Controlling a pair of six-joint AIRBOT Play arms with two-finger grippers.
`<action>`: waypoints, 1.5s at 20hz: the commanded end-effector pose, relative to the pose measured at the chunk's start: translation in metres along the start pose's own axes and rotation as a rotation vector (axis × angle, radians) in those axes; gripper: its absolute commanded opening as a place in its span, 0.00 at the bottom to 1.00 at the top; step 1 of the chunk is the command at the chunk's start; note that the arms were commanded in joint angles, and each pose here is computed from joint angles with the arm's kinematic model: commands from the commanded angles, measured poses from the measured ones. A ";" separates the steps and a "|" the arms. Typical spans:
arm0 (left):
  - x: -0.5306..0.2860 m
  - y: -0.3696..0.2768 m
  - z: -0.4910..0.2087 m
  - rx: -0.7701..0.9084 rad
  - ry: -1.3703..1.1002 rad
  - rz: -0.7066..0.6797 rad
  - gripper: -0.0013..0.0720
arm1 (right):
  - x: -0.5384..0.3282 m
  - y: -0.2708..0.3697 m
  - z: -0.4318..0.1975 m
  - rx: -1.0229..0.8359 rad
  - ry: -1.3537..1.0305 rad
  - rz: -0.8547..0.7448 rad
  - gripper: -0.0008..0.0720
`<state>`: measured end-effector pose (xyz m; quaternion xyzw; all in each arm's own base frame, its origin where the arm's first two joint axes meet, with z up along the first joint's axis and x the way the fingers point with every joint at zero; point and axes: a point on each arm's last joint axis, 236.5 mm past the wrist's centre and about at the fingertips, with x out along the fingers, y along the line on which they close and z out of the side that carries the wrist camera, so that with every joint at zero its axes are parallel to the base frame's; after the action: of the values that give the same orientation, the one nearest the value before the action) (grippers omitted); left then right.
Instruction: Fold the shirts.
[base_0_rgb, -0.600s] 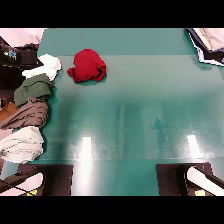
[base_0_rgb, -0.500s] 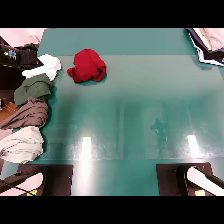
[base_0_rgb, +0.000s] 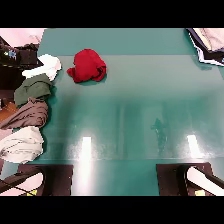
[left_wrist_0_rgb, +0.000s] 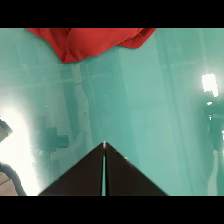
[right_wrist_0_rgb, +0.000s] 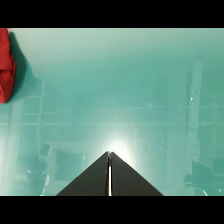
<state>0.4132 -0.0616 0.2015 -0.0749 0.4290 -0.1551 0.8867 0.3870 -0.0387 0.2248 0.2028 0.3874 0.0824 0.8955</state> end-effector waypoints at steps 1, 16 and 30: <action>0.000 -0.001 0.000 0.000 -0.001 -0.002 0.05 | 0.000 0.000 0.001 -0.001 -0.002 0.001 0.04; 0.180 0.045 0.042 -0.133 -0.122 -0.021 0.84 | -0.001 0.011 -0.009 0.005 0.037 0.043 0.04; 0.303 0.023 -0.006 -0.089 -0.039 -0.161 0.51 | 0.000 0.013 -0.025 0.006 0.108 0.056 0.04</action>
<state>0.5876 -0.1240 -0.0349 -0.1721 0.4214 -0.1818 0.8716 0.3694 -0.0205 0.2158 0.2117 0.4273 0.1160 0.8713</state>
